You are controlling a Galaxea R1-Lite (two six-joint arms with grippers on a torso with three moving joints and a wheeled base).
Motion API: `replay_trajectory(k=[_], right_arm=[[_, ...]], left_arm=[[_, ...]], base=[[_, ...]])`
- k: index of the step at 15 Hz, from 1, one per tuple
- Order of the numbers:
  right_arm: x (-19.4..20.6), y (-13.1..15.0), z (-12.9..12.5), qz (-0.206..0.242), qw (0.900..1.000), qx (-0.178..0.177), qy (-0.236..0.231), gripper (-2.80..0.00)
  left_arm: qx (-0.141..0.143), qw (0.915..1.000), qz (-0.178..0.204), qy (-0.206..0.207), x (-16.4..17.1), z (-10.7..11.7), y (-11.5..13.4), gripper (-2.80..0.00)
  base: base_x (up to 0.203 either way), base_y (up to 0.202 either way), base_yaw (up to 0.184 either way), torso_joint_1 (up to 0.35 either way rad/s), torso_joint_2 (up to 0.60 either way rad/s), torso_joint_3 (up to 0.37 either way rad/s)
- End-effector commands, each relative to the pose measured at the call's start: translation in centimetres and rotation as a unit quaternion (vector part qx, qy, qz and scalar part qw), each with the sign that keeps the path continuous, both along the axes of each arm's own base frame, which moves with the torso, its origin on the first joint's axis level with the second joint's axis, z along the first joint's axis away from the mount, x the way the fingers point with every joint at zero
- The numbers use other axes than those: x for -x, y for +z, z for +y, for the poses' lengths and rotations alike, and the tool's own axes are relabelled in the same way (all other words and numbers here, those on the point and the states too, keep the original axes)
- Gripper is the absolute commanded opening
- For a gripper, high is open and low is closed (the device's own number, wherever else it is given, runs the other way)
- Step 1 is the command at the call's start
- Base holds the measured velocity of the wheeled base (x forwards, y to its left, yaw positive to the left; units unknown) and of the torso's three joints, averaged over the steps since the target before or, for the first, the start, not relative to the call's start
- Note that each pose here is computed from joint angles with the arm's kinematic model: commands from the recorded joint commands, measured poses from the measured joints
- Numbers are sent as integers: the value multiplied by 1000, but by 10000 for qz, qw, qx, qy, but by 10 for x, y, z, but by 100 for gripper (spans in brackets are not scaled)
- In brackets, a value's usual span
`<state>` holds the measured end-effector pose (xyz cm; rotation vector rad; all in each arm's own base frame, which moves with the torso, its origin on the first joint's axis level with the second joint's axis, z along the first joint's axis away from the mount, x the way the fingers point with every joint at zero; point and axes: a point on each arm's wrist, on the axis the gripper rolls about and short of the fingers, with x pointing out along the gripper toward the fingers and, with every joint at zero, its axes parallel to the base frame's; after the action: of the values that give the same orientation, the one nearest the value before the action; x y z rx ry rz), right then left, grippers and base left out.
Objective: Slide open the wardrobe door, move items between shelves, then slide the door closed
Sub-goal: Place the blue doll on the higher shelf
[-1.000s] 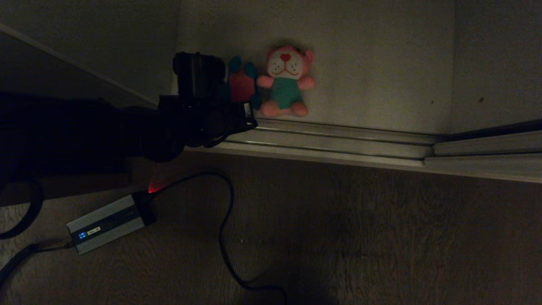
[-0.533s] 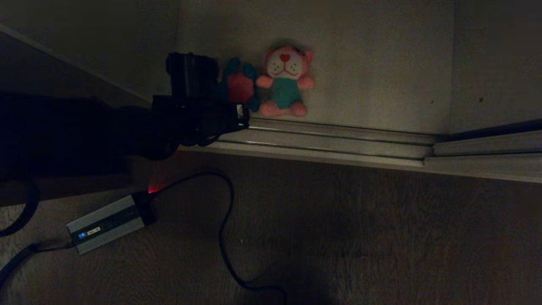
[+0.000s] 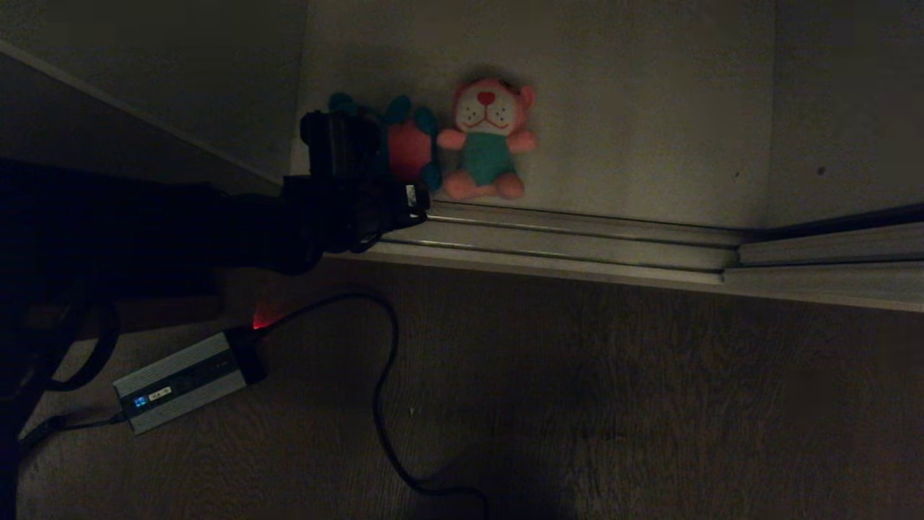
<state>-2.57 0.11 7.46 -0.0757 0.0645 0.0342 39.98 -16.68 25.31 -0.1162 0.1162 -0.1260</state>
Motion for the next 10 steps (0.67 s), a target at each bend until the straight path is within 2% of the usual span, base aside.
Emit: replay_trajectory(k=[1, 5, 10], right_arm=[[0, 0, 0, -7, 10000, 5, 3, -280], [0, 0, 0, -7, 10000, 5, 3, -280], [0, 0, 0, -7, 10000, 5, 3, -280]], left_arm=[[48, 10000, -53, 9, -4, -2, -1, 0], [236, 9977, -634, 28, -9, -3, 20, 0], [280, 9968, -749, 5, -9, -5, 22, 0]], base=[[0, 0, 0, 0, 0, 0], [0, 0, 0, 0, 0, 0], [0, 0, 0, 0, 0, 0]])
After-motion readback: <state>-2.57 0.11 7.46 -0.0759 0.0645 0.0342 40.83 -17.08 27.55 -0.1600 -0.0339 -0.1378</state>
